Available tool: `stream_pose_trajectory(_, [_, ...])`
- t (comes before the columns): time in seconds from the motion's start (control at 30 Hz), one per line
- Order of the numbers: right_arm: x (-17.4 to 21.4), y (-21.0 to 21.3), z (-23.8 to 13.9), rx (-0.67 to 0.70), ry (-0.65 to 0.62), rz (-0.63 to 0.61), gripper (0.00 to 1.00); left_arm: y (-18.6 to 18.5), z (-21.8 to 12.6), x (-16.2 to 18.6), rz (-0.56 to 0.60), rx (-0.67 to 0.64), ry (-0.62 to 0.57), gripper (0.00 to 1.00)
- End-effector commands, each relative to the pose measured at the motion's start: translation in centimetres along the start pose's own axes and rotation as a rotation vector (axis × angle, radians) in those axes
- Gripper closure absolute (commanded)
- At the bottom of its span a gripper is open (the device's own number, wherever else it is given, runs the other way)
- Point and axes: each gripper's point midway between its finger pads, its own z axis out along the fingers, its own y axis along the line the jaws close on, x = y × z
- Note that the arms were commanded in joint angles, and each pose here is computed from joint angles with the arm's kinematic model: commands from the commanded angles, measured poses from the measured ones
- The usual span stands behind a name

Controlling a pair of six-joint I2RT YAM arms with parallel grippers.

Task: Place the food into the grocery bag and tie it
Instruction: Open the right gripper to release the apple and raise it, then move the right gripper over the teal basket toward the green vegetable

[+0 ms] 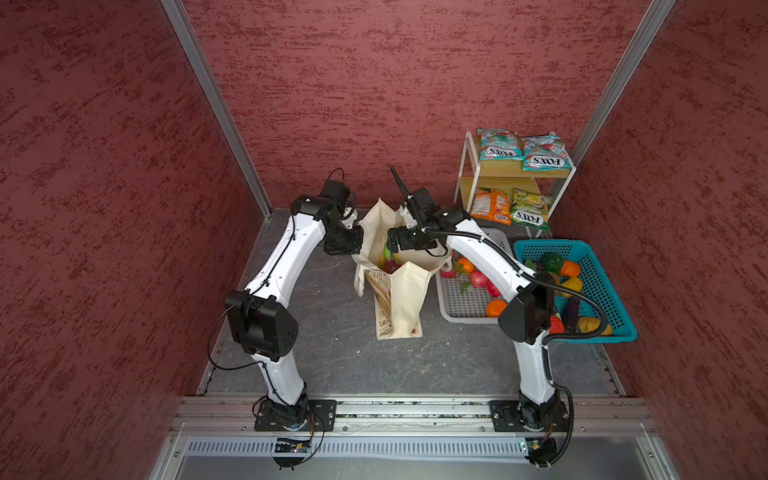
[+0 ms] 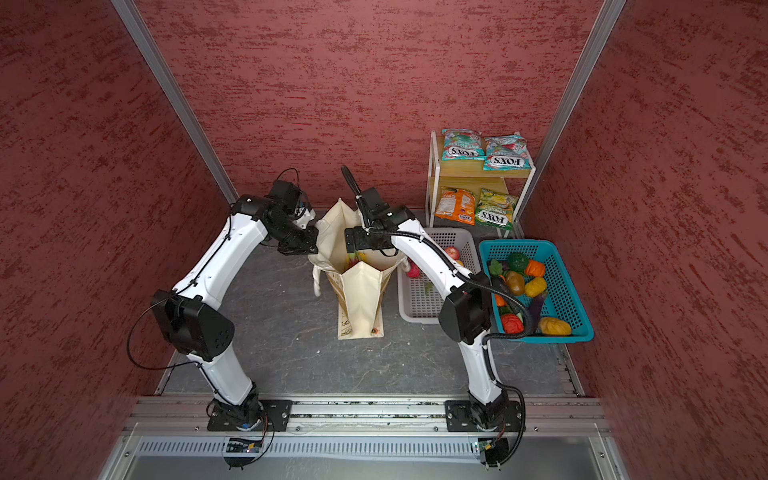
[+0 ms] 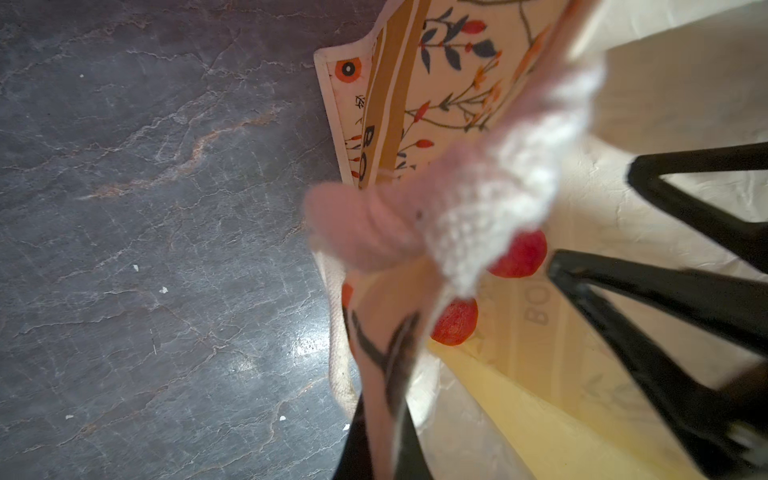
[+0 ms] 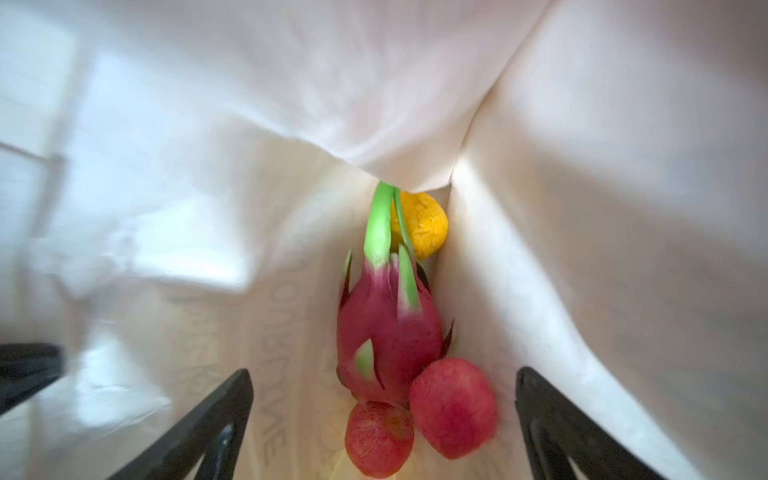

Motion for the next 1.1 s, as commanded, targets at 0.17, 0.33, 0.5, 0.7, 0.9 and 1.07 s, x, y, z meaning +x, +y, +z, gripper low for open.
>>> stream_pose_trajectory(0.17, [-7.2,1.0,-15.4,-0.003,-0.418,0.056,0.01,0.2,-0.8,-2.2,0.024,0.033,-0.053,1.0])
stream_pose_trajectory(0.33, [-6.5,-0.9,-18.1,0.091,-0.458,0.053,0.01,0.6,-0.1,-2.0,0.01,0.024,-0.02,1.0])
stream_pose_trajectory(0.5, [-4.7,-3.0,-19.1,0.153,-0.48,0.049,0.01,1.5,0.3,-1.3,-0.005,-0.02,0.005,1.0])
stream_pose_trajectory(0.7, [-2.5,-4.2,-22.2,0.119,-0.572,0.097,0.01,1.5,0.1,-0.1,0.001,-0.043,0.053,1.0])
stream_pose_trajectory(0.9, [0.2,-5.2,-22.7,0.061,-0.612,0.167,0.01,2.4,0.4,1.3,-0.008,-0.108,0.105,1.0])
stream_pose_trajectory(1.07, [1.4,-7.9,-22.3,0.154,-0.604,0.286,0.01,2.5,0.2,2.3,-0.003,-0.106,0.125,1.0])
